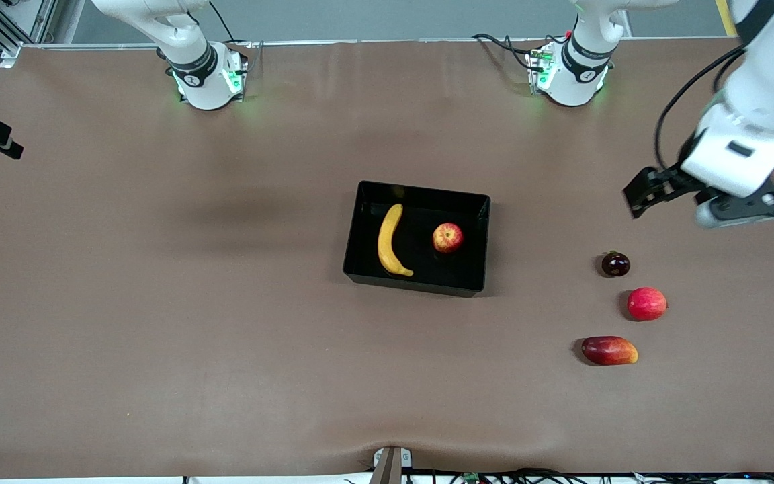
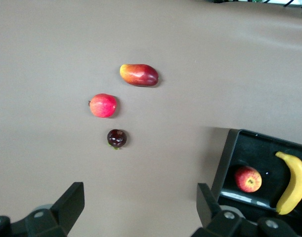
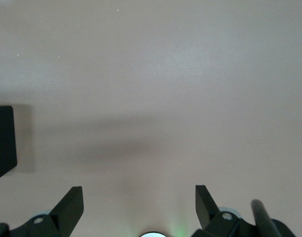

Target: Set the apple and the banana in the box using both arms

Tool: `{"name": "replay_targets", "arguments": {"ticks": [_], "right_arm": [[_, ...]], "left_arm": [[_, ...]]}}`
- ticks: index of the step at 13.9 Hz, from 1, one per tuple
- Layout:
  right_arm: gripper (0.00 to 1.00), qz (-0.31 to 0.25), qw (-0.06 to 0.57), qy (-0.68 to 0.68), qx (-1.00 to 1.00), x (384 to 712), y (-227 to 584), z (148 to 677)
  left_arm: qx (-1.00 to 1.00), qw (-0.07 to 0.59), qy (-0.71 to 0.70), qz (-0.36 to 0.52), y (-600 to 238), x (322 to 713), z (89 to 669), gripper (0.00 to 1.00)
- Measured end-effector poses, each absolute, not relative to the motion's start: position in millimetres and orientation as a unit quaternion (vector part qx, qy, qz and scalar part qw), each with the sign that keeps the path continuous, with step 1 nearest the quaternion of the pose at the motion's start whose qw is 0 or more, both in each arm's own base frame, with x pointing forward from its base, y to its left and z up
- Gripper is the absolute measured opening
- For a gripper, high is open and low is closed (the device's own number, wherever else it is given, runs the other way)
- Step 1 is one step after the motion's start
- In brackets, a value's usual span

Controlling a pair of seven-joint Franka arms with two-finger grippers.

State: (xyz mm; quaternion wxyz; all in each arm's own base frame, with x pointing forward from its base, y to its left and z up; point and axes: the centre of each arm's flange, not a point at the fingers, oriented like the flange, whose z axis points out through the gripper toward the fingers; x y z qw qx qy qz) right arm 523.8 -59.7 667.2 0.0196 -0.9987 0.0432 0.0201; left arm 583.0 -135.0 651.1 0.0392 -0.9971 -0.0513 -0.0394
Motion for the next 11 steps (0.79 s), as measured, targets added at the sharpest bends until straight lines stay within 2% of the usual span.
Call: {"name": "replay_targets", "arguments": {"ticks": [3, 8, 11], "right_arm": [[1.00, 0.020, 0.022, 0.043, -0.999, 524, -60, 667], [1.00, 0.020, 0.024, 0.043, -0.999, 524, -59, 667], [1.00, 0.020, 0.023, 0.043, -0.999, 524, -59, 667]], "left_arm": [[-0.997, 0.044, -0.049, -0.027, -120, 556, 656, 1.00], [-0.998, 0.039, -0.045, -0.016, -106, 480, 663, 1.00], [-0.999, 0.024, -0.027, -0.011, -112, 466, 659, 1.00]]}}
